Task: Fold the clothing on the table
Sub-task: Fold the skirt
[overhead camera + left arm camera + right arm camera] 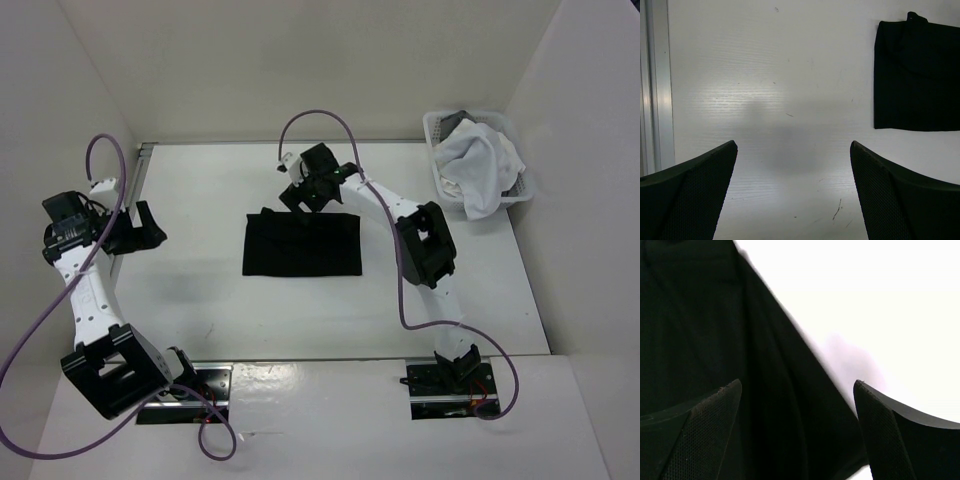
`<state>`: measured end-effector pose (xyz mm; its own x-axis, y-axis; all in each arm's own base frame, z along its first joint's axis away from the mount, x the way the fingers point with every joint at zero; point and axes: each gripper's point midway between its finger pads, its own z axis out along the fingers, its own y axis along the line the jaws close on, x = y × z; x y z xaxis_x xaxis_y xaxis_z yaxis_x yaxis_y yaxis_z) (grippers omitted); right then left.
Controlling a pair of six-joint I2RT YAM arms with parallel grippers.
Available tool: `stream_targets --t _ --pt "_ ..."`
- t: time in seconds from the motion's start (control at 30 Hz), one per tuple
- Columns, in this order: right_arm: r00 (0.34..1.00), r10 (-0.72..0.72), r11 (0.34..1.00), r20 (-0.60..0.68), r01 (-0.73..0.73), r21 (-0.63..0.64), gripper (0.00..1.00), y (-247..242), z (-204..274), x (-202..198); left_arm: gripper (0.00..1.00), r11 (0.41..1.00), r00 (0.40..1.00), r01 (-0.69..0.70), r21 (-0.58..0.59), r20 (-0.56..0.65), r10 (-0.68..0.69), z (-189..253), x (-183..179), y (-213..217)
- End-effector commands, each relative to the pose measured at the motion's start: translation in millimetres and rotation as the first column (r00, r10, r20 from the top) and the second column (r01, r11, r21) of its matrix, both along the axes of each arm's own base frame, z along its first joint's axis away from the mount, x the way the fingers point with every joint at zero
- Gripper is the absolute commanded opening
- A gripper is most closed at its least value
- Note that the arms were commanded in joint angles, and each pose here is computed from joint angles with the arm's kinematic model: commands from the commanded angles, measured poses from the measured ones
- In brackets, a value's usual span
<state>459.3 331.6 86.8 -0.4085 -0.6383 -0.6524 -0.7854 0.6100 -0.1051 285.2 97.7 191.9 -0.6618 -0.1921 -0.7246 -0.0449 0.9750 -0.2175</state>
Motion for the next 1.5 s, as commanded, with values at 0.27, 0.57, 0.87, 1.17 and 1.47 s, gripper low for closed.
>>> stream_targets --t 0.27,0.57,0.87,1.17,1.47 --pt "0.951 0.251 0.968 -0.179 -0.247 0.043 0.96 30 -16 -67 0.99 1.0 0.999 -0.008 0.015 0.045 0.008 10 0 5" --pt "0.943 0.27 0.963 -0.195 -0.267 0.04 0.96 33 -21 -74 0.99 1.0 0.999 -0.008 0.02 0.053 0.007 12 -1 5" --pt "0.898 0.352 0.935 -0.265 -0.348 0.066 0.96 40 -31 -98 0.99 1.0 0.998 -0.009 0.025 0.06 0.007 15 -2 4" --pt "0.783 0.508 0.855 -0.359 -0.51 0.096 0.96 56 -31 -160 0.99 1.0 0.998 -0.018 0.025 0.06 0.016 15 -3 7" --pt "0.72 0.573 0.804 -0.392 -0.586 0.1 0.96 62 -23 -202 0.99 1.0 0.998 -0.005 0.009 0.061 0.005 15 -3 3"
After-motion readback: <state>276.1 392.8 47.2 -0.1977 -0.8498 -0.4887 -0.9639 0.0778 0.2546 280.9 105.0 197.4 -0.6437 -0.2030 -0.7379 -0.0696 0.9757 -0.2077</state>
